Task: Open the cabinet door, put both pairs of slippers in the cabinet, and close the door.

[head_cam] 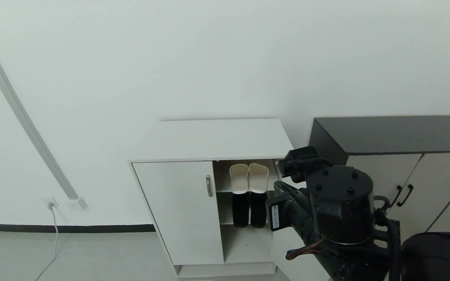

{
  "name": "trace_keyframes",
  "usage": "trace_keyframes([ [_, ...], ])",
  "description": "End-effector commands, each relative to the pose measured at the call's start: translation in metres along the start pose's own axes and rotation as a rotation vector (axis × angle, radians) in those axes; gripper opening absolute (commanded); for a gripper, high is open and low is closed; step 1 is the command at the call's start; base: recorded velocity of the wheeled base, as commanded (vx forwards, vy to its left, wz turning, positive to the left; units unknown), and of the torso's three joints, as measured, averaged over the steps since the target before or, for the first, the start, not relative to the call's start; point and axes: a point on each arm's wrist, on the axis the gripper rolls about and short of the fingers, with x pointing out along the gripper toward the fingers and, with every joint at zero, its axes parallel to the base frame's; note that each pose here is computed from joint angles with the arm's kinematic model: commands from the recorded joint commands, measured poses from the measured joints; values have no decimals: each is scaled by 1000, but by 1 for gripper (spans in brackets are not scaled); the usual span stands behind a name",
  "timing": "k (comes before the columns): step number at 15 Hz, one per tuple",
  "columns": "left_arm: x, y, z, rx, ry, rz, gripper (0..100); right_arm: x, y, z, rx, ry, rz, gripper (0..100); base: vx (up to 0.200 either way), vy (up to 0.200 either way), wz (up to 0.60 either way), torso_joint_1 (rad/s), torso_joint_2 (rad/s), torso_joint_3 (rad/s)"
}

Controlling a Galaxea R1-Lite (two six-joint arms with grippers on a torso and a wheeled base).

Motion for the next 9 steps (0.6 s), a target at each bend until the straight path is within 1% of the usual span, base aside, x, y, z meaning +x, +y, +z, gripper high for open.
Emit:
trace_keyframes([
  [1,0,0,0,4,0,-1,0,0,0,-2,-3,-1,3,0,0,0,0,193,-442,-237],
  [3,0,0,0,1,0,1,0,1,-1,-2,-3,3,14,0,0,0,0,149,-334,-183],
  [7,0,0,0,1,2,1,0,5,-2,-4,-6,10,8,0,0,0,0,9,-18,-8],
  [9,0,0,0,3,2,-1,0,7,-4,-6,-8,16,9,0,0,0,-600,7,0,-2],
])
